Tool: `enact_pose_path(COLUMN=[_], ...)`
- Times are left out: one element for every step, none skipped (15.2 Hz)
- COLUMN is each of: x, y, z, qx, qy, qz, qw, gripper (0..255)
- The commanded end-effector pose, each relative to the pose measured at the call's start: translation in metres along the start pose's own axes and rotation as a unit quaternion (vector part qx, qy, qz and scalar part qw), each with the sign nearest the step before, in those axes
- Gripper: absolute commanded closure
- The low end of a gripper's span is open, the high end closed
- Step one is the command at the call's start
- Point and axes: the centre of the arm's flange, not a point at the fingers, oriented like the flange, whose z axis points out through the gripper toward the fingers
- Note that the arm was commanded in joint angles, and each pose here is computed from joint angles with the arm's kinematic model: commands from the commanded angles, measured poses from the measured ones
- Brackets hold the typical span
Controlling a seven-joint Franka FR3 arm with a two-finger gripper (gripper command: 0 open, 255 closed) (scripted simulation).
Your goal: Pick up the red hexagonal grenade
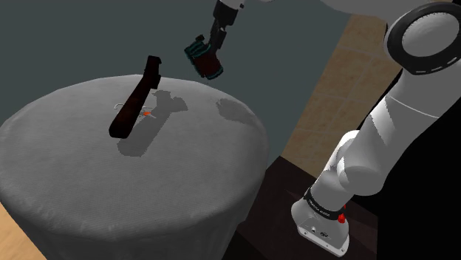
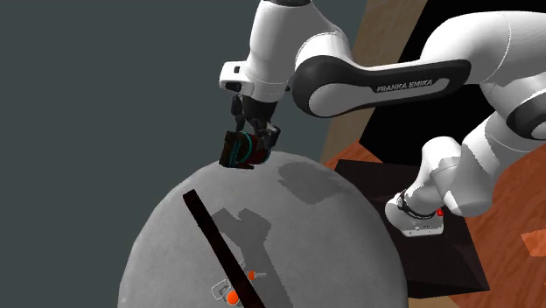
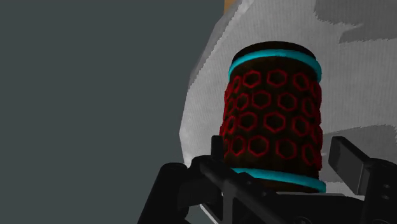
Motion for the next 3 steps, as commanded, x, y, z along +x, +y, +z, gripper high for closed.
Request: enact_pose_path(x=[0.0029,0.0031,0.0031], y=[0.0008,0.0009,0.0009], z=[-0.0118,-0.0126,-0.0126], qx=[0.000,0.000,0.000], qy=[0.000,0.000,0.000], qz=[0.000,0.000,0.000], qw=[1.0000,1.0000,1.0000], gripper=[255,255,255])
